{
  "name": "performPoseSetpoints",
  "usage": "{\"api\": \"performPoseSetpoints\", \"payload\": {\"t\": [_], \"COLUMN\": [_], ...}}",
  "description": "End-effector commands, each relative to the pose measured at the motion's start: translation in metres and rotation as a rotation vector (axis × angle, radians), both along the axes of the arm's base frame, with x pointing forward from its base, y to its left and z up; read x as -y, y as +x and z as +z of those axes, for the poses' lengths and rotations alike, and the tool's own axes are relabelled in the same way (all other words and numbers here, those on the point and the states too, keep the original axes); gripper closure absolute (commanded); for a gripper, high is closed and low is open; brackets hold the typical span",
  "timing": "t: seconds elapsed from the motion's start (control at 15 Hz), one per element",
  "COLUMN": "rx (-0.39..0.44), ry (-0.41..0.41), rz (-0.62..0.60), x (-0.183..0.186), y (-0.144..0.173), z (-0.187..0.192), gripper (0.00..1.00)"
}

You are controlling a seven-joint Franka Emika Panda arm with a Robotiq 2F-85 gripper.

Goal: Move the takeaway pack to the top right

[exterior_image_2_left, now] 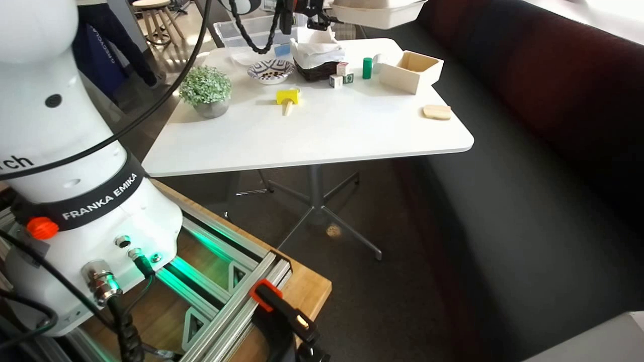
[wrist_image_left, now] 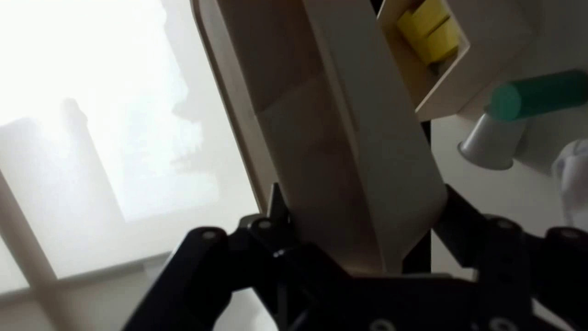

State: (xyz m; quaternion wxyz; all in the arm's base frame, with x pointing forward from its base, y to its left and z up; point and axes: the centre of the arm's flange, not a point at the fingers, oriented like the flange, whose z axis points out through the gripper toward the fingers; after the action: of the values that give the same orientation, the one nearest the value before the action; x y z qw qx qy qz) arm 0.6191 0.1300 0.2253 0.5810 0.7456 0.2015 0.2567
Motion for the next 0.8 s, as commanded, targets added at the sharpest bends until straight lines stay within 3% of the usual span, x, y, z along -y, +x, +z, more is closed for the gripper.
{"api": "performPoseSetpoints", "payload": {"t": [0.0, 0.27, 0.33, 0.73], "rx": [-0.042, -0.093, -0.069, -0.088], "ry": [-0.065, -0.082, -0.065, -0.073], "rz": [0.188, 0.402, 0.313, 0.366], "x": [0.011, 0.016, 0.014, 0.015], "y": [0.035, 0.055, 0.039, 0.046], "z": [0.004, -0.002, 0.007, 0.000], "gripper": [0.48, 0.48, 0.23, 0.23]}}
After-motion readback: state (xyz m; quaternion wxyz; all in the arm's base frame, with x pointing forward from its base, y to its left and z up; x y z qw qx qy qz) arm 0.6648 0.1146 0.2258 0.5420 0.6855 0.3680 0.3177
